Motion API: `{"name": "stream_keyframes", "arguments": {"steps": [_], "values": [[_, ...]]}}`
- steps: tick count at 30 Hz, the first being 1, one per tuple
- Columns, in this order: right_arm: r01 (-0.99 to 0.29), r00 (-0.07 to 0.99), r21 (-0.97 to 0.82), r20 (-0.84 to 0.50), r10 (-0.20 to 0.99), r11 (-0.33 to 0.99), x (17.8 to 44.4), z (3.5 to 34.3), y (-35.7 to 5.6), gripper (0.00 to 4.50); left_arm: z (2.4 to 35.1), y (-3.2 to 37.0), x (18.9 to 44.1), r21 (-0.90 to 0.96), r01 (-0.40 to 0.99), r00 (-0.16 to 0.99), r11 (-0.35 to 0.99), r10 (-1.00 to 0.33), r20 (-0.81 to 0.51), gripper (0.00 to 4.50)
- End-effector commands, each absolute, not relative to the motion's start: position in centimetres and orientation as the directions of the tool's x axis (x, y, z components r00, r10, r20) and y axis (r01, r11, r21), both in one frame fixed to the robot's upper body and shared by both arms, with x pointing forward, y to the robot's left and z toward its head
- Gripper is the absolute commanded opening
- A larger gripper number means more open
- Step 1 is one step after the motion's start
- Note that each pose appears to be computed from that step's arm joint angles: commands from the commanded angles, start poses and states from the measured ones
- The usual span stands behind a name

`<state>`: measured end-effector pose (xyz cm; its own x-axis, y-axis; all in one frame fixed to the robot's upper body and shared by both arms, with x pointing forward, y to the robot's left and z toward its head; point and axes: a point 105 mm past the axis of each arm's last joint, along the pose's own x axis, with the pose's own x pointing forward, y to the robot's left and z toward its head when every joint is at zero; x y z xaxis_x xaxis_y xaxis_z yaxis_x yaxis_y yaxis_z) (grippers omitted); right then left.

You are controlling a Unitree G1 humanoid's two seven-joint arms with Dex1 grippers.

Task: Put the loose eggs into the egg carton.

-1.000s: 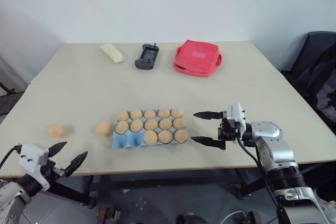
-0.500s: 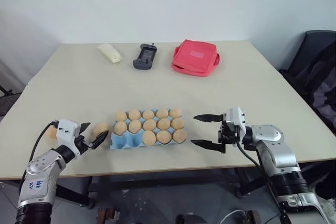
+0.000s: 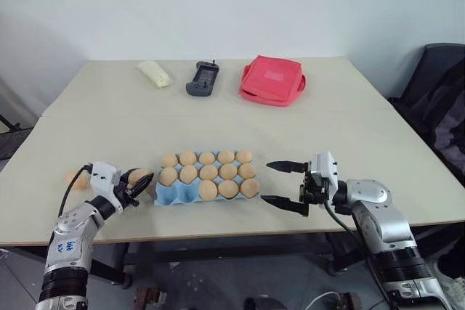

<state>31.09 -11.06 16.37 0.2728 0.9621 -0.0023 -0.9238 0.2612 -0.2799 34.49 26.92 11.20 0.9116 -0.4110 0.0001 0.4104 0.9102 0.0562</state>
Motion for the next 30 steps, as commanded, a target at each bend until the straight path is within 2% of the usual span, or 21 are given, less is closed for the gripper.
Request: {"name": "stream_keyframes", "arguments": {"steps": [1, 5, 9, 16, 20, 25, 30], "values": [[-0.918, 0.259, -0.302, 0.030, 0.965, 0.256, 30.6, 17.2, -10.7, 4.50, 14.2, 27.2, 33.1, 0.104, 0.447, 0.883, 0.888, -0.457, 0.104, 1.87], [-0.917, 0.268, -0.300, 0.028, 0.963, 0.264, 30.7, 17.1, -10.9, 4.50, 16.0, 24.8, 31.7, 0.150, 0.556, 0.811, 0.817, -0.573, 0.120, 1.87], [-0.914, 0.278, -0.299, 0.028, 0.960, 0.274, 30.9, 16.9, -10.9, 4.50, 16.4, 20.6, 30.7, 0.200, 0.691, 0.698, 0.694, -0.713, 0.063, 1.87], [-0.907, 0.293, -0.306, 0.038, 0.955, 0.291, 31.2, 16.9, -10.8, 4.50, 14.2, 18.1, 31.7, 0.199, 0.769, 0.624, 0.607, -0.781, -0.027, 1.87], [-0.901, 0.300, -0.312, 0.052, 0.953, 0.300, 31.2, 17.0, -10.7, 4.50, 14.0, 17.1, 32.6, 0.202, 0.783, 0.605, 0.588, -0.796, -0.024, 3.00], [-0.902, 0.293, -0.314, 0.058, 0.954, 0.296, 31.1, 17.1, -10.4, 4.50, 14.4, 18.2, 31.7, 0.206, 0.774, 0.614, 0.599, -0.789, -0.014, 4.48], [-0.906, 0.278, -0.317, 0.060, 0.959, 0.282, 31.3, 17.3, -10.2, 4.50, 15.4, 21.6, 29.9, 0.221, 0.711, 0.686, 0.668, -0.727, -0.009, 4.48]]}}
